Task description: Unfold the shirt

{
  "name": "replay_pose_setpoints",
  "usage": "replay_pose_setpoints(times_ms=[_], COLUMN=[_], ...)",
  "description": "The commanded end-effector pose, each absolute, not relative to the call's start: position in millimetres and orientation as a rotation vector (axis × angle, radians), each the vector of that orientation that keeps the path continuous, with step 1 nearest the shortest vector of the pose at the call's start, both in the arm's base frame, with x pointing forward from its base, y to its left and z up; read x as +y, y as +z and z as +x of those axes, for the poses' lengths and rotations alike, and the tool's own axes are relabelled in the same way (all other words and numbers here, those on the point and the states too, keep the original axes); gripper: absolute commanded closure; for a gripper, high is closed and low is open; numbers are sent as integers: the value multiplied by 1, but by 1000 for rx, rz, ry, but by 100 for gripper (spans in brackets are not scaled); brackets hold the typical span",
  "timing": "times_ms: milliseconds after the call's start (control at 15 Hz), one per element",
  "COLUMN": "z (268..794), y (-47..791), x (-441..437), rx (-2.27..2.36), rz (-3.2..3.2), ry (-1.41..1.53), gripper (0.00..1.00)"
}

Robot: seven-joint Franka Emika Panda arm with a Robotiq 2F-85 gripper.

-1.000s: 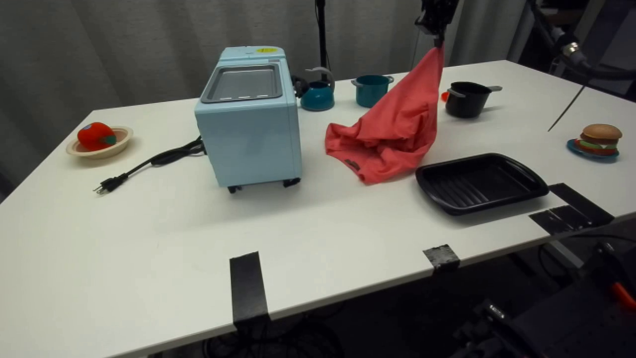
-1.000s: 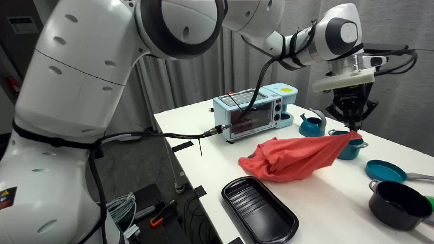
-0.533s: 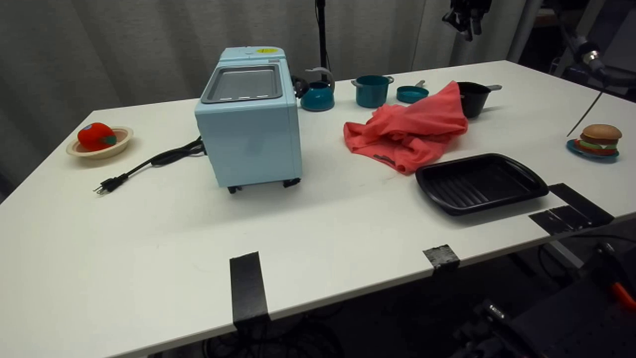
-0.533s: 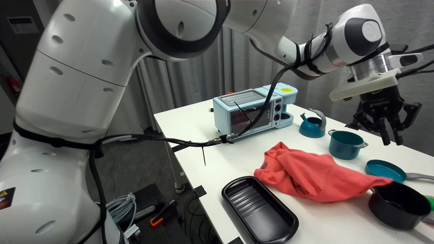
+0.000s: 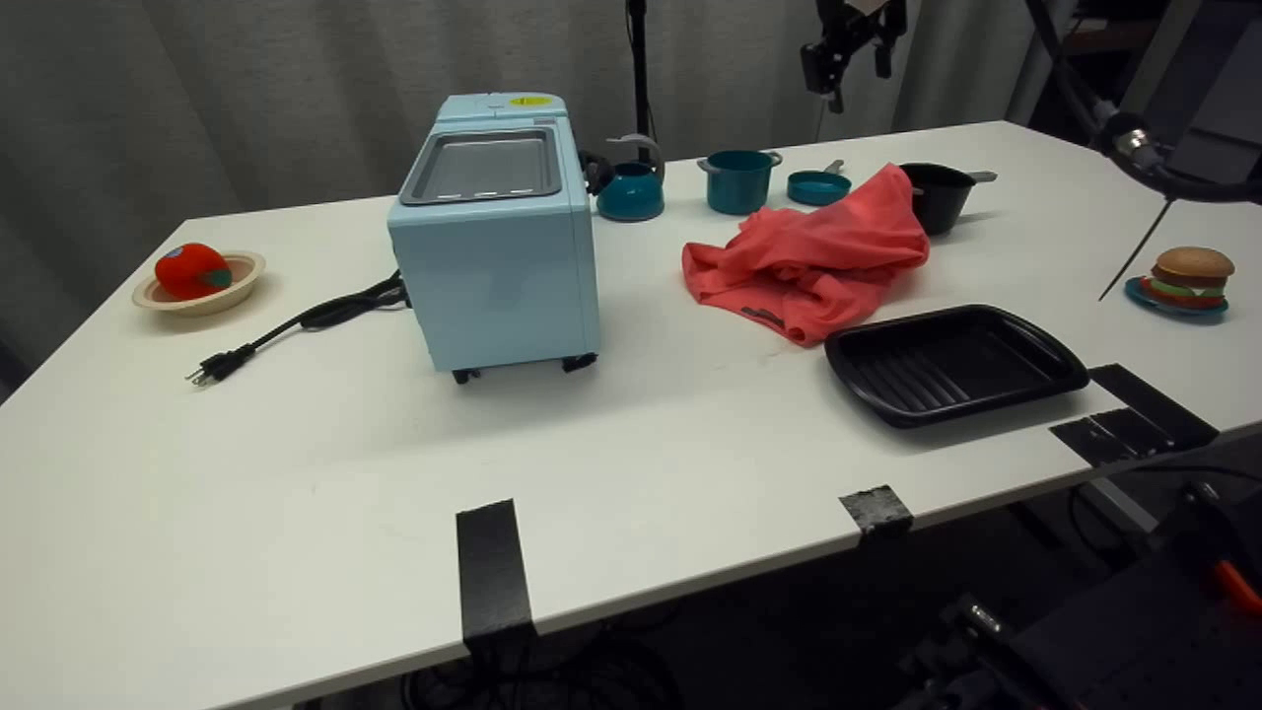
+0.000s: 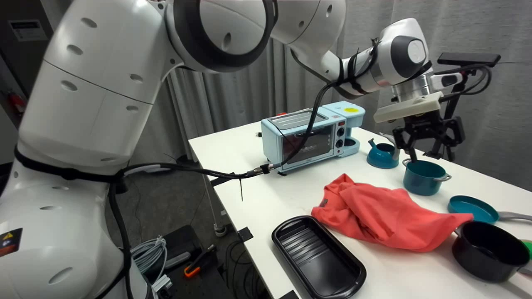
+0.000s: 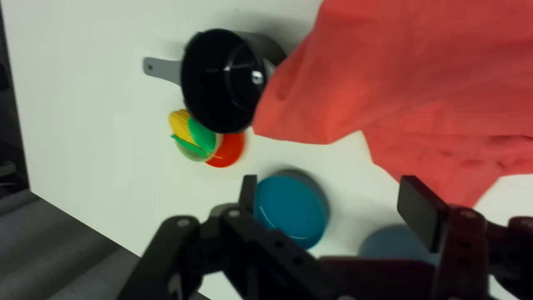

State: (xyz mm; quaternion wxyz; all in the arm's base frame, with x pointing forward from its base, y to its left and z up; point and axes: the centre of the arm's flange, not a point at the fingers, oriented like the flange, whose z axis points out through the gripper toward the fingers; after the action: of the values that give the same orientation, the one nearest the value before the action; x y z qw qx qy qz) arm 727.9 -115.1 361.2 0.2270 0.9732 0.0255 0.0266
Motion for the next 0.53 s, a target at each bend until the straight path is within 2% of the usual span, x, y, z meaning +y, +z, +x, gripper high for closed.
replay_pose_setpoints(times_ms=[0,467], z=[726,708], y=[332,265], x=[-66,-9], rx=[264,514], rz=[2814,2942], ry=[114,-69], gripper=[0,0])
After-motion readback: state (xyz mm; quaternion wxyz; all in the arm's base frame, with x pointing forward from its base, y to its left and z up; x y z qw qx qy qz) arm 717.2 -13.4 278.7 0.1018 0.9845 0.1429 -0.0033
